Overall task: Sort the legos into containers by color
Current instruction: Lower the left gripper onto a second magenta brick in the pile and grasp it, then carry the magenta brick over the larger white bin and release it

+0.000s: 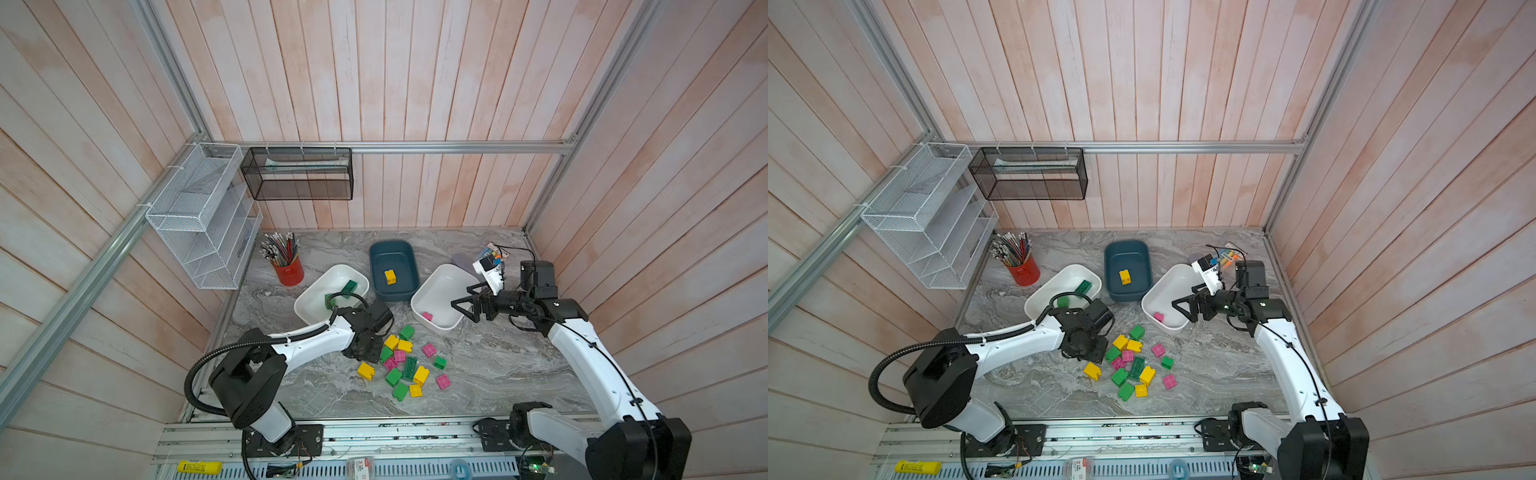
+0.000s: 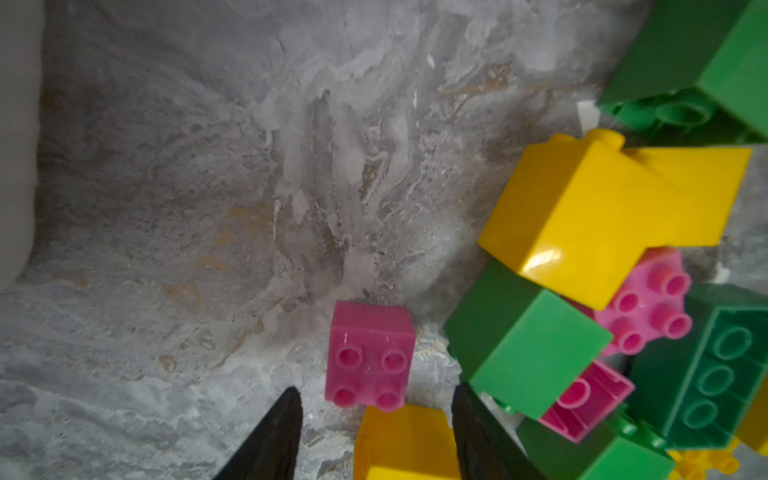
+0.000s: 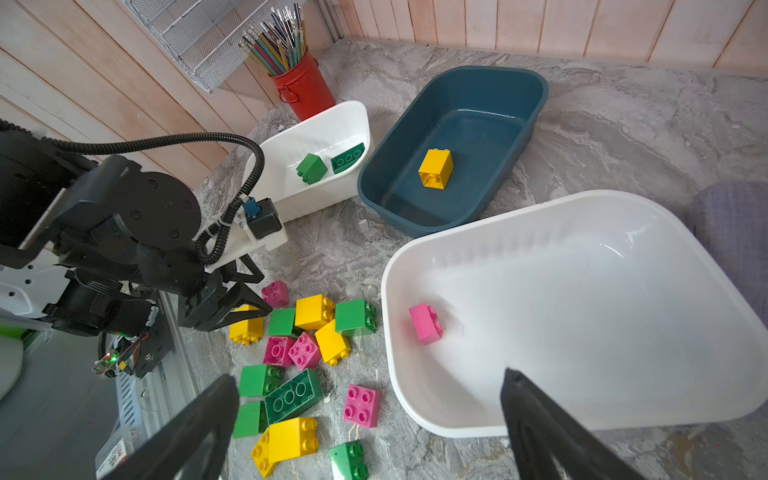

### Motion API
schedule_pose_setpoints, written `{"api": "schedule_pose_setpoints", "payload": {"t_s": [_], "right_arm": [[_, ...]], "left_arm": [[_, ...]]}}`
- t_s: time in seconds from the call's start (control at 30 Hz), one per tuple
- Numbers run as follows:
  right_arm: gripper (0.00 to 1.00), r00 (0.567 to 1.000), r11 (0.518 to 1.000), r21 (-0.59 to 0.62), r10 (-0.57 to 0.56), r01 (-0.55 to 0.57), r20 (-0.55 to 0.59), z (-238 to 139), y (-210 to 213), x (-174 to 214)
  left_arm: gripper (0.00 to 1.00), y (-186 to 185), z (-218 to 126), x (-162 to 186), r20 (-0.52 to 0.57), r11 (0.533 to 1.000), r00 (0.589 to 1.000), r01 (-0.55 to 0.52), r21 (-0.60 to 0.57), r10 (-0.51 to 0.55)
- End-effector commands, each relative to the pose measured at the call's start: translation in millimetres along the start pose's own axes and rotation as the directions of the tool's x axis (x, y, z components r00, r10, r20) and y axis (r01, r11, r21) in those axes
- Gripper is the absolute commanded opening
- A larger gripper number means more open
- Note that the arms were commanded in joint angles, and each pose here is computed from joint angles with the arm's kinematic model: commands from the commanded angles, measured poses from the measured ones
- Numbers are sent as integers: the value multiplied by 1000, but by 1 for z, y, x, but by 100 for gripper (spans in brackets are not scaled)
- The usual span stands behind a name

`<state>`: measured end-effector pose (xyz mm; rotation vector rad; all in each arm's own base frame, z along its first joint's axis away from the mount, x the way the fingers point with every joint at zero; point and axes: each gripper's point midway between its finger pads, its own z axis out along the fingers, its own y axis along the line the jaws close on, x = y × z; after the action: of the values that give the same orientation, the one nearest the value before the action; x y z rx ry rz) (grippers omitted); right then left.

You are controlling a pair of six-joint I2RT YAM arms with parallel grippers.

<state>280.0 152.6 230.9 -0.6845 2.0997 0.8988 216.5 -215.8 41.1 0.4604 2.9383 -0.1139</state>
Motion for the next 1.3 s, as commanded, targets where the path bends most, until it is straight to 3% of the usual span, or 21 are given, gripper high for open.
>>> {"api": "schedule_pose_setpoints", "payload": {"t_s": [0.0,0.27,0.5,0.7,0.8,1.0,1.27], "right_arm": [[98,1000,1000,-11,14,-14,-12,1,2,2],[98,1000,1000,-12,13,-13,-21,2,1,1],[98,1000,1000,-8,11,-11,-25,1,1,2],[98,1000,1000,-9,13,-13,-23,2,1,3],[98,1000,1000,0,8,-8,-20,0,0,1],[98,1000,1000,14,1,0,-16,-1,-2,-1],[98,1000,998,57,-9,8,19,-8,-8,-11]], "left_arm": [[57,6,12,-6,18,999,1000,-15,-33,15],[43,6,24,-13,26,999,999,-27,-25,28],[40,8,35,3,-31,1000,999,-21,-14,21],[28,6,37,15,-58,1000,998,-24,14,25],[27,0,16,-3,-10,999,999,-33,31,34],[27,-46,-51,-80,174,981,983,-94,168,65],[27,-110,-78,-157,318,921,941,-222,321,116]]}}
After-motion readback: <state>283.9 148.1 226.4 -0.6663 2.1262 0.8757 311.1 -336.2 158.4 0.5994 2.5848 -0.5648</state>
